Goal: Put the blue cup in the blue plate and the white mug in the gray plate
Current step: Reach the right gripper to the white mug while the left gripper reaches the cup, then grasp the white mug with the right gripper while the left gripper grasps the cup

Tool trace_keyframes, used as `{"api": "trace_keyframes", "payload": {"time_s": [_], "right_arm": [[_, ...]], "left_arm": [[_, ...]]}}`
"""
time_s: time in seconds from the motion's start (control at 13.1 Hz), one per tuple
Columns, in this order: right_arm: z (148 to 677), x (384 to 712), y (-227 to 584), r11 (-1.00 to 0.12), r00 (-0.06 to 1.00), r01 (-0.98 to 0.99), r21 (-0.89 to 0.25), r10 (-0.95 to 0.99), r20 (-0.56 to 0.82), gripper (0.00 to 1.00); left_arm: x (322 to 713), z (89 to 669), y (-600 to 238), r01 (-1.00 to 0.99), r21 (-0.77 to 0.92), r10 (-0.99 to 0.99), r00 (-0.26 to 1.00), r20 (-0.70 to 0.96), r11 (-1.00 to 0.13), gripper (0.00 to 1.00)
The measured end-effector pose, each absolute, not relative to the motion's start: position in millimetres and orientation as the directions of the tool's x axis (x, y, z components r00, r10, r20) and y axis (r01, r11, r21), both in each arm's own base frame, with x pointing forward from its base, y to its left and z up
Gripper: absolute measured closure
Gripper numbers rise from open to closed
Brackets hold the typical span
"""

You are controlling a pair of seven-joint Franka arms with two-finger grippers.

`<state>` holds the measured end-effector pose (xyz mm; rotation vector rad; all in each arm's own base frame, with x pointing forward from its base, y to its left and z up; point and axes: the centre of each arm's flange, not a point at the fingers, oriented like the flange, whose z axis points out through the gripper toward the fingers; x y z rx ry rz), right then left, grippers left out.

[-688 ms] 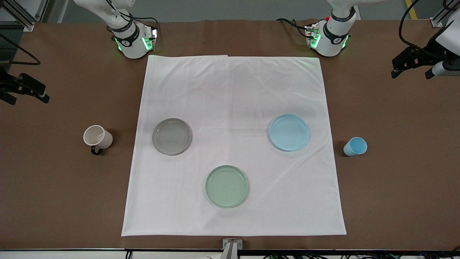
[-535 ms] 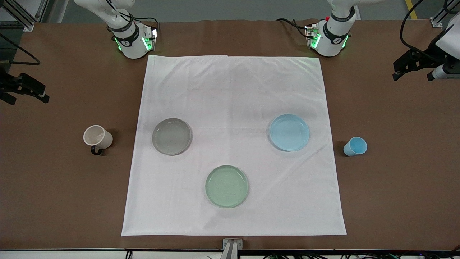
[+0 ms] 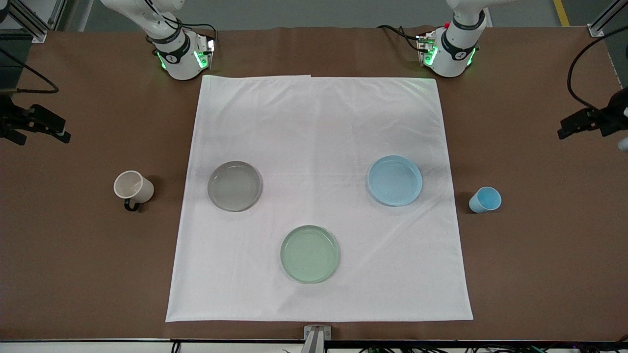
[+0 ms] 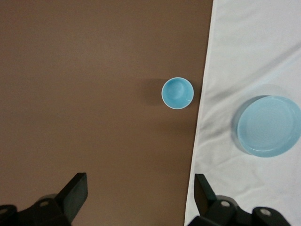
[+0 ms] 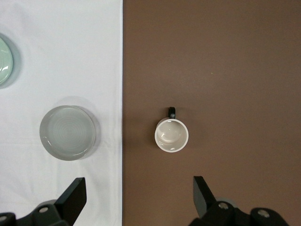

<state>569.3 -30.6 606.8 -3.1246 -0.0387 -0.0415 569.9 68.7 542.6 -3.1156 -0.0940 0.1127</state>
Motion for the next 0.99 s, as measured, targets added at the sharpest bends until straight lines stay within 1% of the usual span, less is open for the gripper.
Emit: {"api": "trace_keyframes", "payload": {"time_s": [0.15,0.23,0.46,0.61,0.76,0.84,0.92,0.99], "right_arm": [[540,588,-35,-1.000,1.000,0.016,-0.015,0.016,0.020,0.00],[502,597,-39,-1.000,1.000,0.010,-0.014,0.010,0.013,0.00],[401,615,-56,-1.000,0.998,-0.015,-0.013,-0.014,-0.060,0.00],[347,624,-61,-1.000,0.995,-0.024,-0.013,-0.022,-0.101,0.00],[304,630,-64,-1.000,0.992,-0.028,-0.012,-0.026,-0.127,0.00],[289,630,-65,-0.999,0.990,-0.030,-0.012,-0.028,-0.138,0.00],[278,630,-67,-0.999,0.988,-0.032,-0.012,-0.030,-0.149,0.00],[271,630,-68,-0.999,0.987,-0.034,-0.012,-0.032,-0.156,0.00]], "left_arm": [[593,477,80,0.068,-0.020,0.069,0.997,-0.046,-0.997,0.00],[597,445,79,0.063,-0.019,0.064,0.997,-0.031,-0.998,0.00],[592,368,69,0.044,-0.012,0.044,0.999,-0.018,-0.999,0.00],[584,325,66,0.040,-0.007,0.040,0.999,-0.020,-0.999,0.04],[578,288,64,0.037,-0.002,0.037,0.999,-0.018,-0.999,0.25],[577,275,63,0.036,0.000,0.036,0.999,-0.022,-0.999,0.25],[577,265,61,0.033,0.002,0.033,0.999,-0.025,-0.999,0.32],[579,259,59,0.030,0.004,0.030,0.999,-0.020,-1.000,0.44]]}}
